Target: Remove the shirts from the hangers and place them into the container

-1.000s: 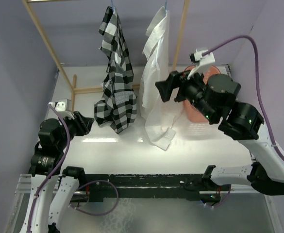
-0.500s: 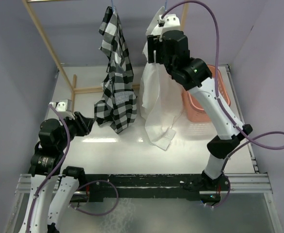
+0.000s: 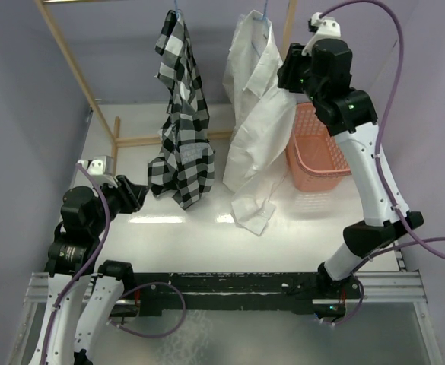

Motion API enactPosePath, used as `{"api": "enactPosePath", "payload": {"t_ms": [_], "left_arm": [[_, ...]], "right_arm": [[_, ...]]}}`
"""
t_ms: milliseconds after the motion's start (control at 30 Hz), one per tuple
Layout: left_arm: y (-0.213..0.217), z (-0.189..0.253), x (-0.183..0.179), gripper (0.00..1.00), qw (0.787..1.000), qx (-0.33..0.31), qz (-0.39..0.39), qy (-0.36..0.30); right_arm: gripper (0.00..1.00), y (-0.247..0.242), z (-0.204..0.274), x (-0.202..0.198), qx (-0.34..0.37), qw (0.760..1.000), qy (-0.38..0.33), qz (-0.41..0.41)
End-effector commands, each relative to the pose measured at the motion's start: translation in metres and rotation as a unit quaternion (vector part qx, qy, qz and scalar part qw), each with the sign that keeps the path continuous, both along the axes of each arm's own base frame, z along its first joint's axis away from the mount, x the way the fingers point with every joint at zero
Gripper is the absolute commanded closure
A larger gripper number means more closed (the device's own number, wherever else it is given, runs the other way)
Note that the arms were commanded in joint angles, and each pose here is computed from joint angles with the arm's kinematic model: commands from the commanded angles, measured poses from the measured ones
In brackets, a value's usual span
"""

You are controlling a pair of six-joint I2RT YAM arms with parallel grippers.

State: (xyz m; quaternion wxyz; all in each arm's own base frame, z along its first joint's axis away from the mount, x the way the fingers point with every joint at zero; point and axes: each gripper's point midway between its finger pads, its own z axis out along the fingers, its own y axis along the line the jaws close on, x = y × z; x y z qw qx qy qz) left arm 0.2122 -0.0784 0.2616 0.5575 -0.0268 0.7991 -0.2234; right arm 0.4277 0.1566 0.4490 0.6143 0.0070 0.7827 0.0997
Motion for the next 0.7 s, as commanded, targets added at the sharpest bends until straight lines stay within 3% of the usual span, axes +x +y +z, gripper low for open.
{"api": "enactPosePath", "payload": {"t_ms": [0, 267, 433, 533, 667], "left_arm": [[-0.002, 0.014, 0.003, 0.56, 0.999, 0.005, -0.009, -0.032], [-0.002, 0.014, 0.003, 0.56, 0.999, 0.005, -0.008, -0.03], [-0.002, 0.013, 0.003, 0.56, 0.999, 0.005, -0.009, -0.03], [-0.002, 0.013, 0.003, 0.56, 0.999, 0.005, -0.009, -0.03], [-0.002, 0.013, 0.003, 0.56, 0.999, 0.005, -0.009, -0.03]], "right_arm": [[0.53, 0.011, 0.024, -0.003, 0.069, 0.995, -0.026, 0.07], [0.58, 0.022, 0.025, -0.001, 0.069, 0.99, -0.022, 0.118], [0.75, 0.021, 0.016, 0.004, 0.062, 0.991, -0.011, 0.117], [1.0, 0.017, 0.015, 0.007, 0.059, 0.993, -0.011, 0.105], [1.0, 0.017, 0.023, 0.009, 0.059, 0.992, -0.023, 0.107]]}}
